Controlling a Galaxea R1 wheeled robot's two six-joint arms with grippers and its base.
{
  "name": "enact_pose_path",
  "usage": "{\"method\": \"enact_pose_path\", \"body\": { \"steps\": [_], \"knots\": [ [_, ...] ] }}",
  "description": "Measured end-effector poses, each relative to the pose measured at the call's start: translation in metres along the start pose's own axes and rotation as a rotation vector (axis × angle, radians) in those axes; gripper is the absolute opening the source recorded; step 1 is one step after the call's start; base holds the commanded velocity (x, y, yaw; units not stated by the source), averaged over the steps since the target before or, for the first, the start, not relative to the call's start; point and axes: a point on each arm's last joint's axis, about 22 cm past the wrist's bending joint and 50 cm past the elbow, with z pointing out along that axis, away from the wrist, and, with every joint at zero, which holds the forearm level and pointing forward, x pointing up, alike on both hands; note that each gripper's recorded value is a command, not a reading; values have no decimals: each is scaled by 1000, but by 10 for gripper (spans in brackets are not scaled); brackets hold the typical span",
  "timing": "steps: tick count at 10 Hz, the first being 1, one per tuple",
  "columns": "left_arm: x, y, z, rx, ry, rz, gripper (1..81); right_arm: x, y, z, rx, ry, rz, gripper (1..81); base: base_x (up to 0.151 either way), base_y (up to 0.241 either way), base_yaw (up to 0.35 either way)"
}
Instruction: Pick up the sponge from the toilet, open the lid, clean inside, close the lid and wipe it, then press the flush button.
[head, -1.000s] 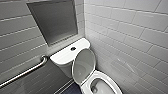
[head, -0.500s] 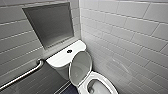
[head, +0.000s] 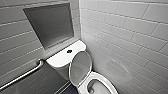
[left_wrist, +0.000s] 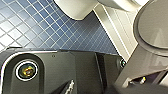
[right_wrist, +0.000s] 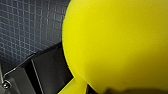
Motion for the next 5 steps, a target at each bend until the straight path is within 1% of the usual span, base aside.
{"method": "enact_pose_path", "body": {
  "steps": [2,4,5],
  "knots": [
    [33,-1,-8,-1,13,-11,811,-35,34,10,12,5,23,10,0,0,0],
    [75,2,-13,-9,49,-24,811,-66,53,18,45,17,18,10,0,0,0],
    [96,5,-13,-17,69,-37,811,-83,57,23,61,15,12,10,0,0,0]
  ]
}}
